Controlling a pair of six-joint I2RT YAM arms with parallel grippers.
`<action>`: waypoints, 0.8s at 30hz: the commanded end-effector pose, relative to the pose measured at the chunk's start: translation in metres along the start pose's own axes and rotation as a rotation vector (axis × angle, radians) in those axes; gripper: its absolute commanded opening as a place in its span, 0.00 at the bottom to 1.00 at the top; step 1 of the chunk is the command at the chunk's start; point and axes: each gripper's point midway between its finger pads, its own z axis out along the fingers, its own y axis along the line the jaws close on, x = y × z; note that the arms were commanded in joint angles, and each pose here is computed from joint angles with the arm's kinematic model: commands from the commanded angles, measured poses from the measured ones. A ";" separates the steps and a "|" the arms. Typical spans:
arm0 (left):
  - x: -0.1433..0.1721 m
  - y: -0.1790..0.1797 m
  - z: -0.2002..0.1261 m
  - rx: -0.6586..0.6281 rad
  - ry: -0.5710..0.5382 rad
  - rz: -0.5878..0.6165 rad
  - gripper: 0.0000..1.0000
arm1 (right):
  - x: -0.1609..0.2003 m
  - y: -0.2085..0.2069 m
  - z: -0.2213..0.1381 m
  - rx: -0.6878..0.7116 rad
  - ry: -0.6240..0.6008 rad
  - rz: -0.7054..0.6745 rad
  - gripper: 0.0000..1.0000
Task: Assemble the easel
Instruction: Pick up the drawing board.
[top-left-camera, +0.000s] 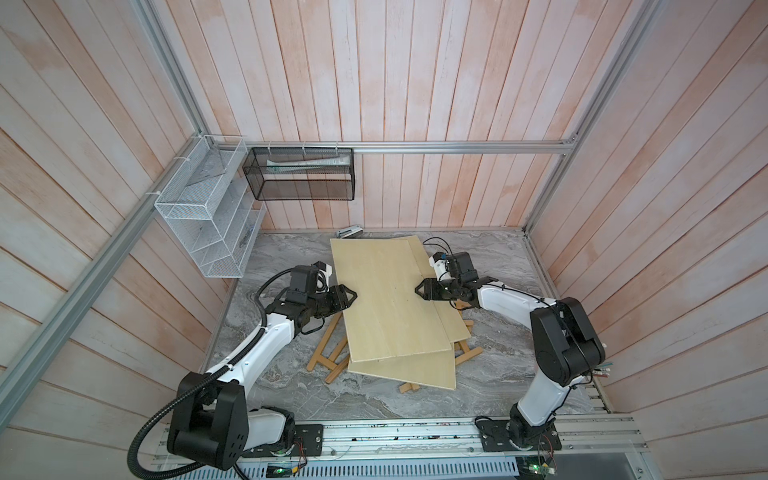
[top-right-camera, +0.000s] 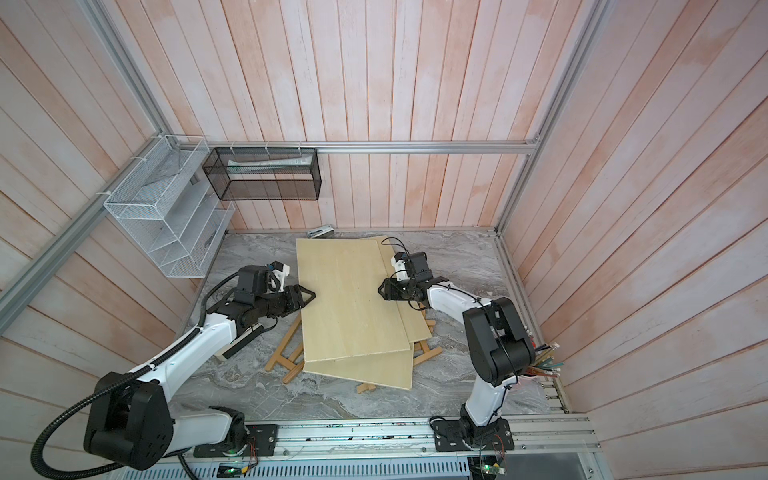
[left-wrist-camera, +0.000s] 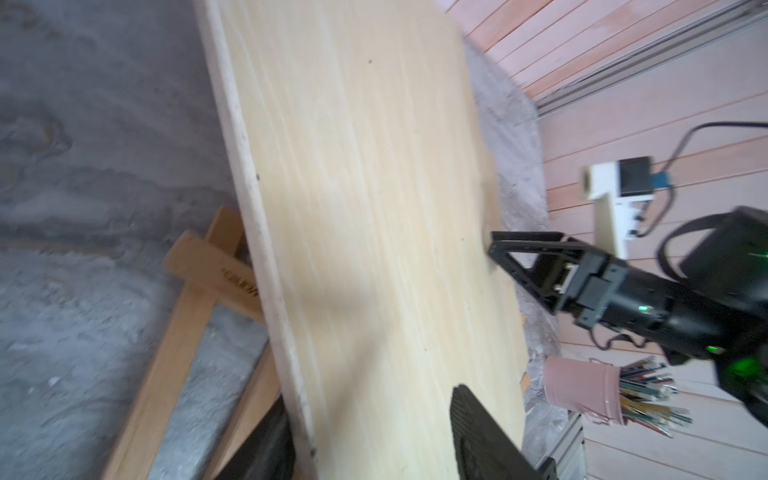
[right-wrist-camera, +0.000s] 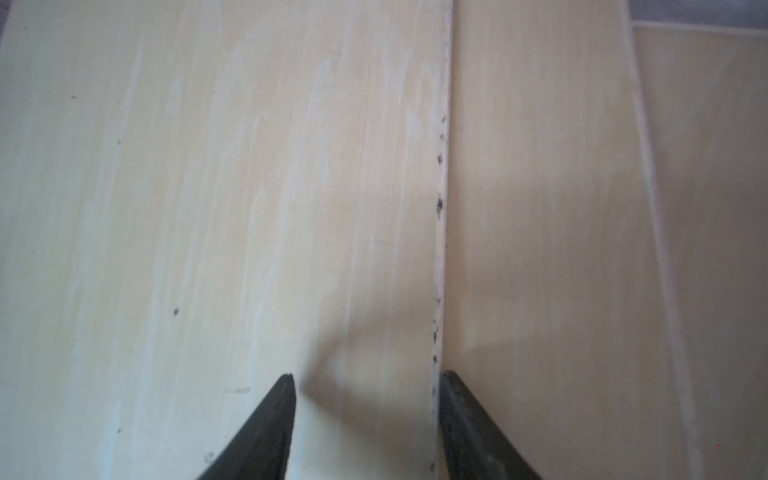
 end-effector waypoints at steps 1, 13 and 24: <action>-0.009 -0.088 -0.017 0.390 -0.043 0.187 0.60 | 0.044 0.048 0.019 -0.192 0.155 -0.038 0.56; -0.020 -0.091 -0.028 0.360 -0.119 0.198 0.45 | 0.044 0.055 0.018 -0.190 0.144 -0.069 0.56; -0.025 -0.066 -0.015 0.190 -0.048 0.023 0.30 | 0.035 0.063 0.006 -0.174 0.074 -0.111 0.56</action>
